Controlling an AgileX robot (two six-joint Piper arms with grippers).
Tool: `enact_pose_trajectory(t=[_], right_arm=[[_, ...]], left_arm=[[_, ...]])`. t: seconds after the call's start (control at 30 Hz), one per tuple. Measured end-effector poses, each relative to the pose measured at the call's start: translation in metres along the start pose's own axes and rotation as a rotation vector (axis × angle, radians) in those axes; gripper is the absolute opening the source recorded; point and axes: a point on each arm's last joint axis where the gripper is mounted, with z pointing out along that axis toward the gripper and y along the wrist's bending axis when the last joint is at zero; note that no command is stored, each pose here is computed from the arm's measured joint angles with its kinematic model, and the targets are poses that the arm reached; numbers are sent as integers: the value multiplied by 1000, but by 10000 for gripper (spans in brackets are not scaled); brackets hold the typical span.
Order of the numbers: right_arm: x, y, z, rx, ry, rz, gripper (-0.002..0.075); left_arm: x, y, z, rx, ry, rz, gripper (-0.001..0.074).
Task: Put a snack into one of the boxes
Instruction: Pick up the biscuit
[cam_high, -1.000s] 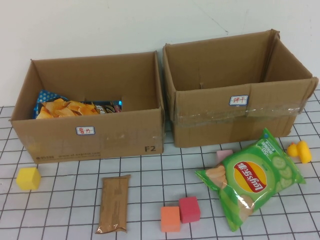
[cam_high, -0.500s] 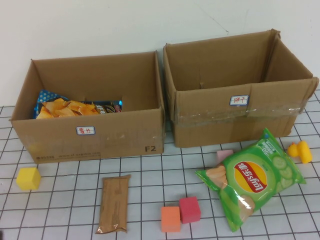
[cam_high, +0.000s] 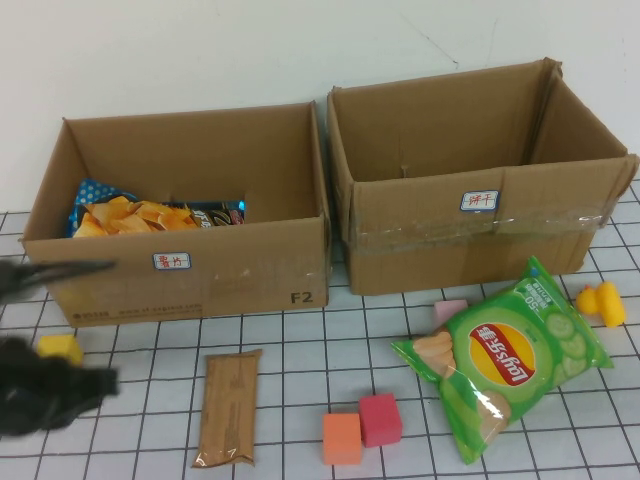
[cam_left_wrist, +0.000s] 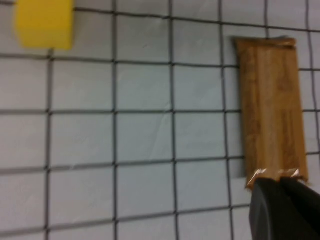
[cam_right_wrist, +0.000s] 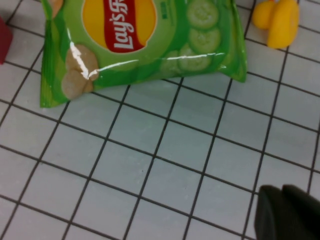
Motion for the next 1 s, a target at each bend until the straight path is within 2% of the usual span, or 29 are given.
enact_pose_trajectory(t=[0.17,0.3,0.47,0.57,0.73,0.8,0.9,1.0], right_arm=[[-3,-1,5,-9,-4,11,-1],[-2,-1,7,-6,-8,17,-1],[-1,-1,9,-9,-10,7,-1],[1,0,10,-11,-9,8,-1],[1,0,10,-8,-14,7,-1],[1,0,10,-7,-15,5,-1],[1,0,10,-7,-15,3,-1],[0,-1,10,-6,-17,3,-1]], left_arm=[[-24,-29,27,28,101,106,-1],[-30,-62,49,-26,160,201,-1],[-27,-86,79,-88,216,211,15],[-25,-92,99,-110,252,226,118],[-27,-96,123,-143,304,178,426],[-29,-97,131,-157,315,153,522],[-29,-96,140,-175,323,123,583],[-28,-94,147,-204,329,97,601]])
